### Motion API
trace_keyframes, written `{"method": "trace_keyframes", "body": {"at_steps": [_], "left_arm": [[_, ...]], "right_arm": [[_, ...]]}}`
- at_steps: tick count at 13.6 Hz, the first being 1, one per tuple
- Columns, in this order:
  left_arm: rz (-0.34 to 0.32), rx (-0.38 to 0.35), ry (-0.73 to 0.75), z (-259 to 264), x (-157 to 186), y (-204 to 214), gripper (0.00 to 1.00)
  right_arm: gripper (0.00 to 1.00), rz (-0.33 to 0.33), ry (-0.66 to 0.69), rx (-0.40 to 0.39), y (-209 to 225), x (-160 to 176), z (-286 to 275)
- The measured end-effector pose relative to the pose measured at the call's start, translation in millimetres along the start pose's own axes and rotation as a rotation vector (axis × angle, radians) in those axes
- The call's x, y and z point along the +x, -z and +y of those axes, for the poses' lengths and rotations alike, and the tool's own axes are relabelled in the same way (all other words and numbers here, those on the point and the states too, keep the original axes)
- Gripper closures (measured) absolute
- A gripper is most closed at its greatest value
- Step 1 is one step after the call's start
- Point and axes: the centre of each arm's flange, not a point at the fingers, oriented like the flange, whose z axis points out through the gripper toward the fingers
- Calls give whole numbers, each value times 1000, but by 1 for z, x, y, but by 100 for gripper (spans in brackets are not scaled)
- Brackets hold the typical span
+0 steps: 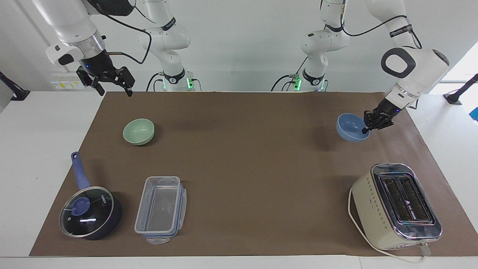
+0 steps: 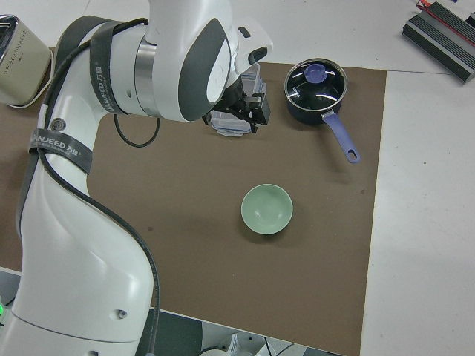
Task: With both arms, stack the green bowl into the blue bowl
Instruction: 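Carry the blue bowl with the left gripper to the table center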
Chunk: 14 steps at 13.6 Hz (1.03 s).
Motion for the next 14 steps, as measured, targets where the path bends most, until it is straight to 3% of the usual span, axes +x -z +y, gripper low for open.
{"method": "trace_keyframes", "body": {"at_steps": [3,6,11,14], "left_arm": [[-62,106,52,82,14,-26,96],[-38,117,110,173,18,-52,96],[9,214,178,307,-2,-124,96],[24,187,108,362,-15,-160,96]], "right_arm": [[0,0,0,0,0,0,0],[0,0,0,0,0,0,0],[0,0,0,0,0,0,0],[0,0,0,0,0,0,0]]}}
